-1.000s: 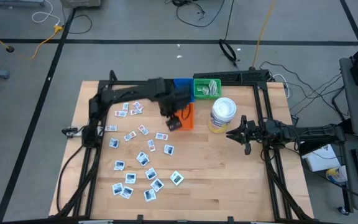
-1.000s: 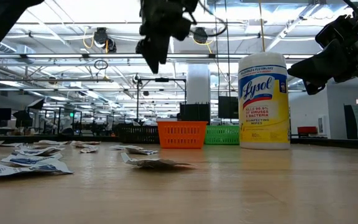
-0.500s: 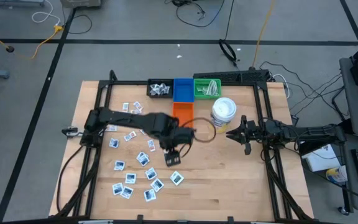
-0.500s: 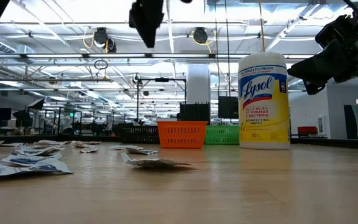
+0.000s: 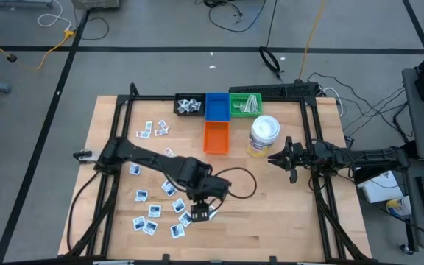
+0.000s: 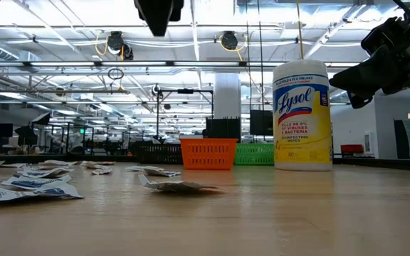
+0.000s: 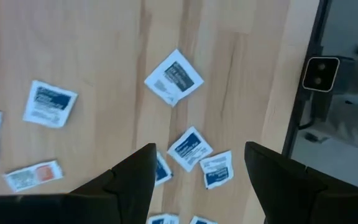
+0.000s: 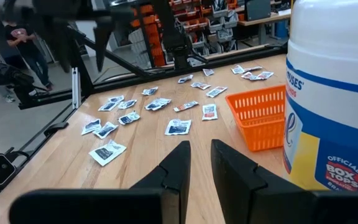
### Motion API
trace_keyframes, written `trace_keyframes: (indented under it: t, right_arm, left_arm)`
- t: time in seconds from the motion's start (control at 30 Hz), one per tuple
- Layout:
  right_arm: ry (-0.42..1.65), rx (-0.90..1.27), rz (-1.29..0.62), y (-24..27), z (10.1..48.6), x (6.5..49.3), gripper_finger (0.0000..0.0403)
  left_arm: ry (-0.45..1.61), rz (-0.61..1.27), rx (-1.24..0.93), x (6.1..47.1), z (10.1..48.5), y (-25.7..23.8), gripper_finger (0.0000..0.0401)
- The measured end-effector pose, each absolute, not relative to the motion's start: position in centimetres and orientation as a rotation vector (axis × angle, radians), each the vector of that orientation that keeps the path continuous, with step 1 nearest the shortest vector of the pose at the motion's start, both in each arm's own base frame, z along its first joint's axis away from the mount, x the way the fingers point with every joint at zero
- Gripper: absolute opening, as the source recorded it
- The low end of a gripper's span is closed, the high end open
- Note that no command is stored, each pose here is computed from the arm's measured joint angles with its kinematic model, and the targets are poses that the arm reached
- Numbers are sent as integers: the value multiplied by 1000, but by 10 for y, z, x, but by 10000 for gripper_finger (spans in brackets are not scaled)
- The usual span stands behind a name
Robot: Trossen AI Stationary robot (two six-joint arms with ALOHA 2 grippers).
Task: Pick & Place First Aid Supplies
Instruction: Put the gray towelette pack into the black bin
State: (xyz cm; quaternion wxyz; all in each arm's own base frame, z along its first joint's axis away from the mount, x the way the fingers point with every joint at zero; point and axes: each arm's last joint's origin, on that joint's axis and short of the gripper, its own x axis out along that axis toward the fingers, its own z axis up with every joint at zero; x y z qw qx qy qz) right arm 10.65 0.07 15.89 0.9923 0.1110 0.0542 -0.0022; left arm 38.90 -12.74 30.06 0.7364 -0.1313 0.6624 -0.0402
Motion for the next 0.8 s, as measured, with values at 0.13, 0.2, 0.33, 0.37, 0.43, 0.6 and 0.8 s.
trace_keyframes:
  t: [0.13,0.2,0.33,0.37,0.43,0.6,0.8]
  right_arm:
    - [110,223,-5,1,159,107,59]
    - [109,223,-4,1,159,106,59]
    - [109,223,-4,1,159,106,59]
    - [110,223,-5,1,159,107,59]
    - [109,222,-4,1,159,106,59]
    - [109,222,-4,1,159,106,59]
    - [109,223,-5,1,159,107,59]
  left_arm:
    - [1504,-85,-266,395,281,-139,250]
    - [1525,-77,-256,397,272,-144,250]
    - [1523,-40,-225,404,255,-153,250]
    - [1520,-39,-217,407,249,-156,250]
    - [1510,-44,-216,411,242,-160,250]
    - [1509,-51,-212,422,218,-168,250]
    - [1558,-35,-193,432,182,-171,250]
